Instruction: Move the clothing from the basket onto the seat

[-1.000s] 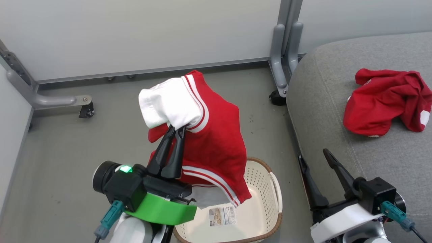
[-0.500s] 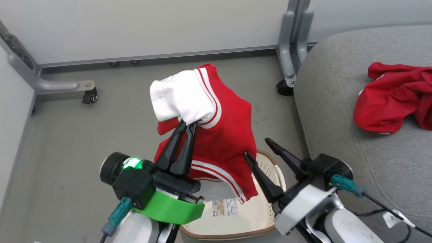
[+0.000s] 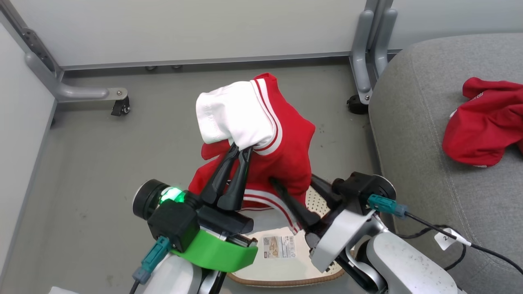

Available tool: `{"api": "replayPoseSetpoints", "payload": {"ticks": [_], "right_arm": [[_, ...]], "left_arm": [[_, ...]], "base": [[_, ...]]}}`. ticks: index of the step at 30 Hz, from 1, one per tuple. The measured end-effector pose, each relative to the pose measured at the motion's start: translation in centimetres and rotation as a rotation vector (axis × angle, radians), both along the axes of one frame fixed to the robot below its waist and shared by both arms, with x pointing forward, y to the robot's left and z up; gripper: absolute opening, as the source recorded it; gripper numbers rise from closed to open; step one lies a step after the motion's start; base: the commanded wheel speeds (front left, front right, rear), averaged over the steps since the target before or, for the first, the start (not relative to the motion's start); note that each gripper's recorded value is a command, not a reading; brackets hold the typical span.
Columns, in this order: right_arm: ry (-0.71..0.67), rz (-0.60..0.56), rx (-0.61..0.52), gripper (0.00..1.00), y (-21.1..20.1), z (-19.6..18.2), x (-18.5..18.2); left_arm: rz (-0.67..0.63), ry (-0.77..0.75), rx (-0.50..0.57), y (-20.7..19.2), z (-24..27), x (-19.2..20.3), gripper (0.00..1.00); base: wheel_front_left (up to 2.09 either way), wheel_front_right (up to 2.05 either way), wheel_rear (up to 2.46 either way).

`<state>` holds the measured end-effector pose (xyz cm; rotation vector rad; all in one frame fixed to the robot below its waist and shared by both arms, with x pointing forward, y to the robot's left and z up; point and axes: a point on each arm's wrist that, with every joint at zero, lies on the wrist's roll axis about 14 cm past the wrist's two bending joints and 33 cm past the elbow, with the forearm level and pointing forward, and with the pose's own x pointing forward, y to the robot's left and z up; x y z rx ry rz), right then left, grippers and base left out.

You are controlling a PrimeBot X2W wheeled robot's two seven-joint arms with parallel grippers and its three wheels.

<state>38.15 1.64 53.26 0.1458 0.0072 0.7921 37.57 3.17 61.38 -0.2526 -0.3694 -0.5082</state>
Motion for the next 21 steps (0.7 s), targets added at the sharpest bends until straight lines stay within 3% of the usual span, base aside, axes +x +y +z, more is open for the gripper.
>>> {"api": "replayPoseSetpoints", "payload": {"ticks": [8, 9, 10, 11, 12, 21], "right_arm": [[-0.04, 0.008, 0.022, 0.0, 0.3, 0.7, 0.2], [-0.045, 0.007, 0.024, 0.0, 0.3, 0.9, 0.3], [-0.049, 0.004, 0.028, 0.0, 0.2, 1.0, 0.3], [-0.055, -0.002, 0.034, 0.0, 0.1, 1.2, 0.4], [-0.055, -0.008, 0.033, 0.0, -0.1, 1.1, 0.6], [-0.077, -0.073, 0.023, 0.0, -1.6, 1.3, 1.8]], "left_arm": [[0.007, 0.006, 0.004, 0.1, -0.2, 0.0, 0.0], [0.007, 0.008, 0.009, 0.1, -0.3, 0.0, 0.07], [0.007, 0.009, 0.01, 0.1, -0.4, 0.0, 0.4], [0.009, 0.011, 0.017, 0.1, -0.5, 0.0, 0.84], [0.013, 0.019, 0.023, 0.1, -0.8, 0.1, 1.0], [0.023, 0.071, 0.123, 0.5, -3.4, -0.2, 1.0]], "base": [[0.0, 0.0, 0.0], [0.0, 0.0, 0.0], [0.0, 0.0, 0.0], [0.0, 0.0, 0.0], [0.0, 0.0, 0.0], [0.0, 0.0, 0.0]]}}
